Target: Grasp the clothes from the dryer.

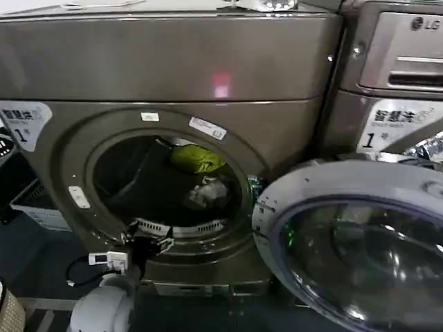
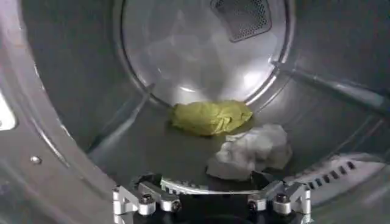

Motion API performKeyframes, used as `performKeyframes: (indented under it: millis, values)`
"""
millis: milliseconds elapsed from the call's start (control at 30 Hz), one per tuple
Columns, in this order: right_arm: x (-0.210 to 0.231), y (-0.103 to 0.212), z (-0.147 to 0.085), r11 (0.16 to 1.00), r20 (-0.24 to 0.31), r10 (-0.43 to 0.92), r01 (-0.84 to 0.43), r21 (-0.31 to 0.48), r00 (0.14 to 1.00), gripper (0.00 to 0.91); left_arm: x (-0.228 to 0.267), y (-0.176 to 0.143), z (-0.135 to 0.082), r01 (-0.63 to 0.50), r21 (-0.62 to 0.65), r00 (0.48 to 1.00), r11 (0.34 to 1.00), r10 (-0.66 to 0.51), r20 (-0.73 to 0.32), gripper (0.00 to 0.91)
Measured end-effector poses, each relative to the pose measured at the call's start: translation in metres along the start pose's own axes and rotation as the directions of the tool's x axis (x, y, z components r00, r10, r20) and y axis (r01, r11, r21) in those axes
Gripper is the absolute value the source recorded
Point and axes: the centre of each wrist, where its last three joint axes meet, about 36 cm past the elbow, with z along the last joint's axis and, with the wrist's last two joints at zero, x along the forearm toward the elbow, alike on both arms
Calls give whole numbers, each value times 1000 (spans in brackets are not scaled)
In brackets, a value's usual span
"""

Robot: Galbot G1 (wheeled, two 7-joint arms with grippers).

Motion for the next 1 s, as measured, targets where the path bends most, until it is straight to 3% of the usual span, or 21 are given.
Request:
performKeyframes:
  millis: [567,1000]
  values:
    - [3,5,7,999,-4,-12,13,32,1000,907,-18,-11,-3,-2,-11,1000,1000,2,-1,907]
    - [4,15,10,999,-1,-37,37,33,999,907,-105,-13,-20,38,-22,999,999,-38,-31,907]
